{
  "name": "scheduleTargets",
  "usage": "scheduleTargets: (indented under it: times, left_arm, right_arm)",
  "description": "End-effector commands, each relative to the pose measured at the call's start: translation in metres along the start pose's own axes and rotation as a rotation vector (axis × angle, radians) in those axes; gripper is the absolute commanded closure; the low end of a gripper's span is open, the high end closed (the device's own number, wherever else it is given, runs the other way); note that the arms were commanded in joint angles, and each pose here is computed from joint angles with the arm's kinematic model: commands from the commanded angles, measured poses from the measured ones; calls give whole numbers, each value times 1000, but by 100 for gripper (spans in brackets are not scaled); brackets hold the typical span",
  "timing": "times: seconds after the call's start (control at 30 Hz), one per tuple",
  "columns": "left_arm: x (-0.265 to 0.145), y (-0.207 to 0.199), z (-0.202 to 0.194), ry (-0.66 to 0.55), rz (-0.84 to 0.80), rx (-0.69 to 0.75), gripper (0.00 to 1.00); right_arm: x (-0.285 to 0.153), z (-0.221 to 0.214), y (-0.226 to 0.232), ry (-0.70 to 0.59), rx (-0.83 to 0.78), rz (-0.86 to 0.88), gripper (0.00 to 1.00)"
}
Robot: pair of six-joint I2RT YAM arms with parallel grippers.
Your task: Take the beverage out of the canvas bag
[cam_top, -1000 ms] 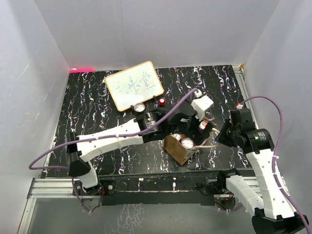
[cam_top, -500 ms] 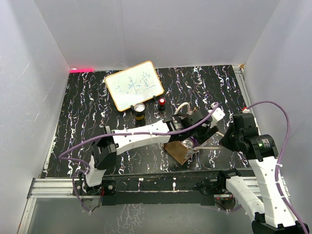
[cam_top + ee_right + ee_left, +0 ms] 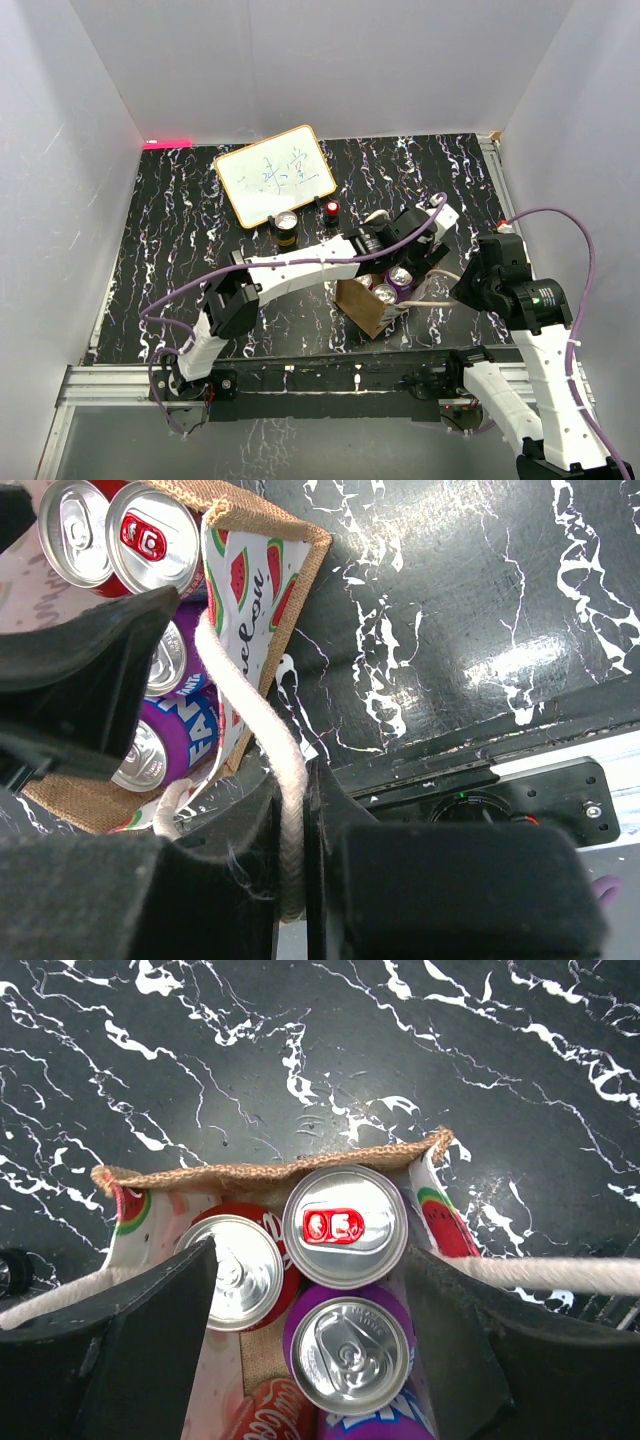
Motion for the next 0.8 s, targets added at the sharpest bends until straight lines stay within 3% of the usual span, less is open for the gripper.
scheduleTargets:
  times: [0.0,0.77]
  left_arm:
    - [2,-5,10,-15,-44,-12,26]
    - [58,-17,-14,46,-103,109,32]
  right_arm:
    - [-3,7,0,-65,-31,-2,90]
    - [-6,9,3,-107,-102,11,88]
Point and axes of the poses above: each gripper's point midway between its finger pads, its own x axis out along the fingers, its own y axis along the line the jaws close on, z = x × y, the point moved 10 cm from there along -x, back along the fingers, and after that the axes turned 4 degrees about -x, right-handed, at the moved point
